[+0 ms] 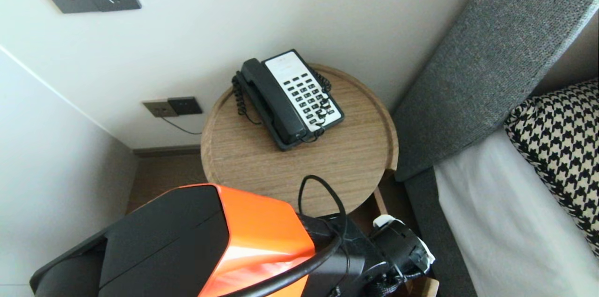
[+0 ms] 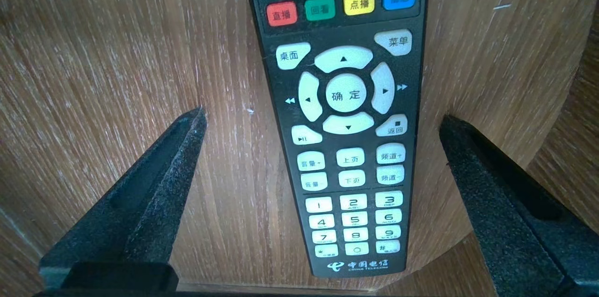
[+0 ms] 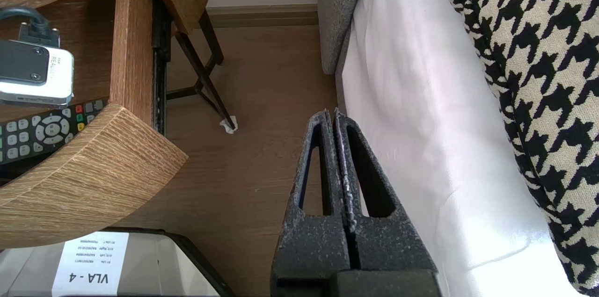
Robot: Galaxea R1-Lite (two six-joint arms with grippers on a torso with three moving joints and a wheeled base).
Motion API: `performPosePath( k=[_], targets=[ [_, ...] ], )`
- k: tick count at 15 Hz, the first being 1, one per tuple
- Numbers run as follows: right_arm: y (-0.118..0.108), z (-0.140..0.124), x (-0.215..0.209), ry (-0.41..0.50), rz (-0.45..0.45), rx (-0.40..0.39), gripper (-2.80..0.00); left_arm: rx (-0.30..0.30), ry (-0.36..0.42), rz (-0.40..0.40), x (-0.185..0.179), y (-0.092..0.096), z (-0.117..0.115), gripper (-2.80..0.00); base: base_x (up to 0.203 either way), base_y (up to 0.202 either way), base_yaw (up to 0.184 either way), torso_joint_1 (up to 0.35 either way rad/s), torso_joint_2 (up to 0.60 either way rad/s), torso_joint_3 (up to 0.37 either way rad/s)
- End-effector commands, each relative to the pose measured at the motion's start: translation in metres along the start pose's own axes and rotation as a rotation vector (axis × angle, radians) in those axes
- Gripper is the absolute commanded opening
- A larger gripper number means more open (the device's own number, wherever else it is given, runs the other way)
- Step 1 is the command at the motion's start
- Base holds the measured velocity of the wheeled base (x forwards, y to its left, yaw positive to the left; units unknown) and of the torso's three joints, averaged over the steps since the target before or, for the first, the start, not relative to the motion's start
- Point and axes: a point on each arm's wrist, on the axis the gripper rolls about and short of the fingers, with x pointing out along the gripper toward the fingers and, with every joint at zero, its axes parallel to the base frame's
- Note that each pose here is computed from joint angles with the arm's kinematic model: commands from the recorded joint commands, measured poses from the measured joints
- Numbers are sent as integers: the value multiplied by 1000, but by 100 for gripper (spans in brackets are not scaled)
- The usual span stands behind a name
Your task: Take the remote control out of the drawer one by one and place them on the table
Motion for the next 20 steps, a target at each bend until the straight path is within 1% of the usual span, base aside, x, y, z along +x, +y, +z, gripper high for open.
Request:
performPosePath(
  k=[1, 3, 4, 5, 14, 17, 20],
  targets=[
    [0, 0, 0, -5, 2, -1, -280, 5, 11, 0, 5, -2, 0, 0, 0, 0, 0, 0, 0, 0],
    [0, 0, 0, -5, 2, -1, -280, 5, 9, 0, 5, -2, 1, 0, 0, 0, 0, 0, 0, 0],
    [0, 0, 0, -5, 1, -1, -280, 4, 10, 0, 5, -1, 1, -219, 0, 0, 0, 0, 0, 0],
    [0, 0, 0, -5, 1, -1, -280, 5, 10, -1, 5, -2, 1, -280, 0, 0, 0, 0, 0, 0],
    [0, 0, 0, -5, 1, -1, -280, -5, 1, -1, -1, -2, 0, -280, 0, 0, 0, 0, 0, 0],
    [0, 0, 0, -5, 1, -1, -280, -24, -27, 4, -10, -4, 4, -280, 0, 0, 0, 0, 0, 0],
    [0, 0, 0, -5, 1, -1, -280, -38, -42, 5, -19, -4, 3, -280, 0, 0, 0, 0, 0, 0]
  ],
)
